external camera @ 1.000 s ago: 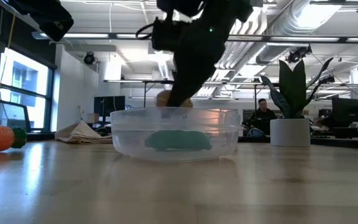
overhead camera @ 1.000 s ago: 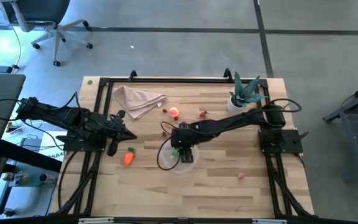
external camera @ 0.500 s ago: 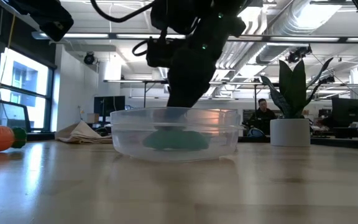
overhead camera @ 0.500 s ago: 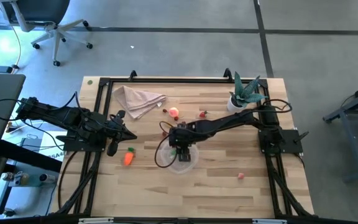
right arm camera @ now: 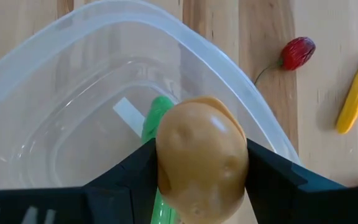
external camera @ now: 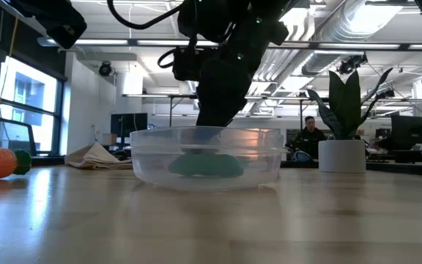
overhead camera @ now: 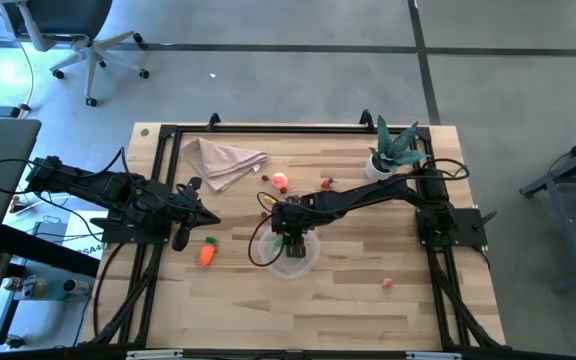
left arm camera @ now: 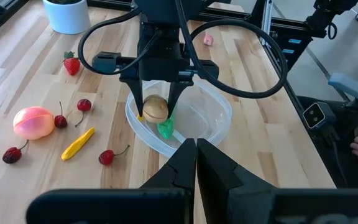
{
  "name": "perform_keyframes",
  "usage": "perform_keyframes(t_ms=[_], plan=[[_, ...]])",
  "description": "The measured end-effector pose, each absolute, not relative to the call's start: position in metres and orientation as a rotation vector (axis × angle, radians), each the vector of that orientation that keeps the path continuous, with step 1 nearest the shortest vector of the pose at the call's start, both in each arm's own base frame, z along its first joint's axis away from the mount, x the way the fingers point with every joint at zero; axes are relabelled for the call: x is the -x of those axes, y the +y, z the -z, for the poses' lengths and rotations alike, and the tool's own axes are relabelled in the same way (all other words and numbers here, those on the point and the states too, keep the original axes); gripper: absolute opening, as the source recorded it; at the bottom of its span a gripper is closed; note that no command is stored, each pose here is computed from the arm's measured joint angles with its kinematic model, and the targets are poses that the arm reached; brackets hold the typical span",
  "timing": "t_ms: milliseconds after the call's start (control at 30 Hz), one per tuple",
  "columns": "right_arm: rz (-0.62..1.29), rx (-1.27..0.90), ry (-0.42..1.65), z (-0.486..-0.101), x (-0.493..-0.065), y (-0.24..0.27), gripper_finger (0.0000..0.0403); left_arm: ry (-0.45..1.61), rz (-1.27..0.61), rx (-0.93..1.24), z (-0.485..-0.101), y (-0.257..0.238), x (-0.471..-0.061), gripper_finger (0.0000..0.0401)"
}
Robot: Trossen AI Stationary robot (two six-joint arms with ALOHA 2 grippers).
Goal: Pick and placing Produce into tupperware
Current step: Put the potato into the transparent bin
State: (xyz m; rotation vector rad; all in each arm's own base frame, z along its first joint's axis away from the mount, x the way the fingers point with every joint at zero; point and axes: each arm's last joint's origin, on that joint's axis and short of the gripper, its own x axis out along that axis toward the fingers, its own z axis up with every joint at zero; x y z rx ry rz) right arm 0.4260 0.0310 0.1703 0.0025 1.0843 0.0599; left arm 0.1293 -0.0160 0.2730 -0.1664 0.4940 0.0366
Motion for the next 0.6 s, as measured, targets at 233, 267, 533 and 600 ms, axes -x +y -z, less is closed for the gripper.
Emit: perform_keyframes(t_ms=[233,267,533,600], plan=[[-0.023,0.033,1.107,-0.1698,-0.424,0.0297,0.0185,0.494,-0.036,0.166,-0.273,-0.016,-0.1293,0.0005],[-0.016,0.038,1.109,-0.1697,-0.4238,0.0294,0.0185,0.494,-0.036,0.166,-0.273,-0.016,-0.1293,0.0005],[-0.001,0.054,1.107,-0.1698,-0.4239,0.029,0.0185,0.494,-0.037,0.166,-0.273,-0.0159,-0.1293,0.0005],[-0.001,0.057,1.106,-0.1698,-0.424,0.029,0.0185,0.494,-0.036,0.166,-0.273,-0.016,-0.1293,0.0005]])
